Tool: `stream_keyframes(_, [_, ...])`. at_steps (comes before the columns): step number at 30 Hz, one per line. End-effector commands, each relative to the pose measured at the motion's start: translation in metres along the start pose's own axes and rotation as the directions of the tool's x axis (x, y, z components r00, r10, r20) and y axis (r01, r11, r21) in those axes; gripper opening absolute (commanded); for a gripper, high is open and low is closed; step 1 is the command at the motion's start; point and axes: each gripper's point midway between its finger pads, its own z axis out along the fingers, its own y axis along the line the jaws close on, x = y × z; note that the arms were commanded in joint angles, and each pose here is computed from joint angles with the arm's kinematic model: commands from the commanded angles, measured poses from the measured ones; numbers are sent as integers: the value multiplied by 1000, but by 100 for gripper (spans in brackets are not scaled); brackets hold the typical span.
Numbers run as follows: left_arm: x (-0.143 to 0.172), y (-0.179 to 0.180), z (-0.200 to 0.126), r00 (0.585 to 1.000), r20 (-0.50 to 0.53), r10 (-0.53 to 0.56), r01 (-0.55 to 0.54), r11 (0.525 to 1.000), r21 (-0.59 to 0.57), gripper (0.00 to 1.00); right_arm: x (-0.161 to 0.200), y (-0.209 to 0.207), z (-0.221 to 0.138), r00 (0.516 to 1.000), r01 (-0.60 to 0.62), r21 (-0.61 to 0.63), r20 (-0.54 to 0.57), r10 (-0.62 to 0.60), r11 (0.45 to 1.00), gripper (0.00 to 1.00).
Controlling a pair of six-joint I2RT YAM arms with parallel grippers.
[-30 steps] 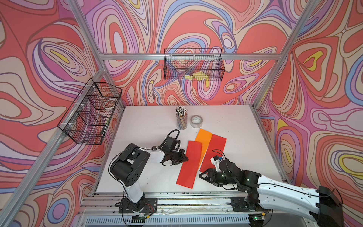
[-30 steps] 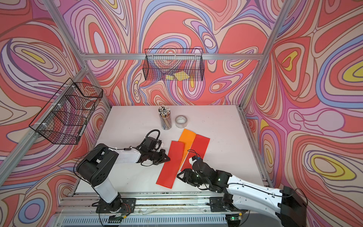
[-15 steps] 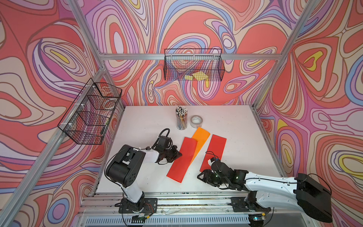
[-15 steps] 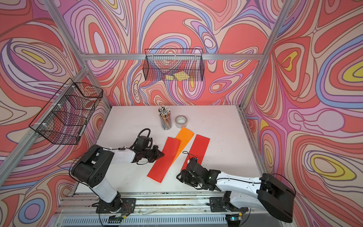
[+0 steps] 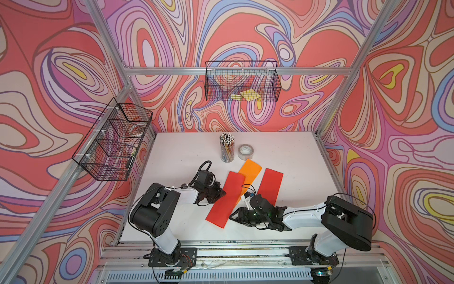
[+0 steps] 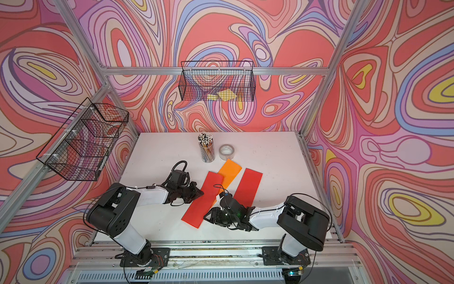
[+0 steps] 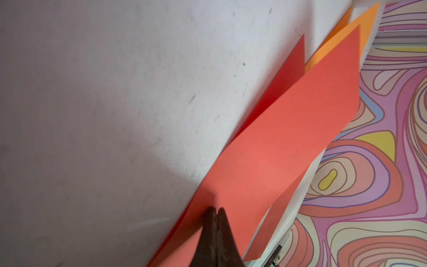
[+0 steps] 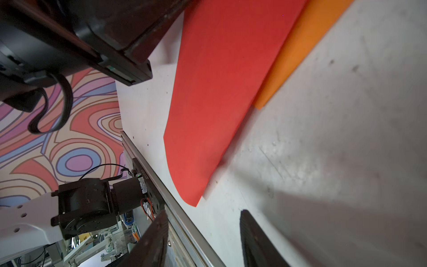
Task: Fold the rectangular paper in half along the long edge
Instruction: Fold the paper.
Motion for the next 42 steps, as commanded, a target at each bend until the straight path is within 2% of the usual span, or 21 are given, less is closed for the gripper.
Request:
stream_keyframes(1, [-1, 24, 2, 998, 20, -60, 61, 995, -74, 0, 4, 19, 12, 1000, 4, -119, 15, -3, 993, 50])
stream_keyframes(6, [-5, 17, 3, 998, 28, -54, 56, 997, -58, 0, 32, 17, 32, 1000, 7, -145, 17, -5, 989, 45])
stream_keyframes(10, [-8, 8, -3, 998, 47, -45, 46, 998, -41, 0, 28, 4, 23, 995, -27, -169, 91, 42, 985, 45])
stream_keyframes(18, [-11, -3, -17, 998, 68, -18, 21, 999, -45, 0, 22, -4, 14, 987, -32, -149, 153, 55, 988, 44])
stream_keyframes(24, [-8, 1, -19, 997, 69, -20, 24, 998, -51, 0, 19, 14, 20, 990, 28, -128, 142, -10, 991, 44])
stream_keyframes(34, [-5, 6, -12, 998, 53, -30, 32, 999, -43, 0, 28, 8, 45, 997, -4, -179, 81, 18, 984, 44])
stream_keyframes(42, [-4, 9, -11, 998, 50, -33, 35, 998, -49, 0, 26, 6, 47, 996, -19, -204, 85, 37, 979, 43])
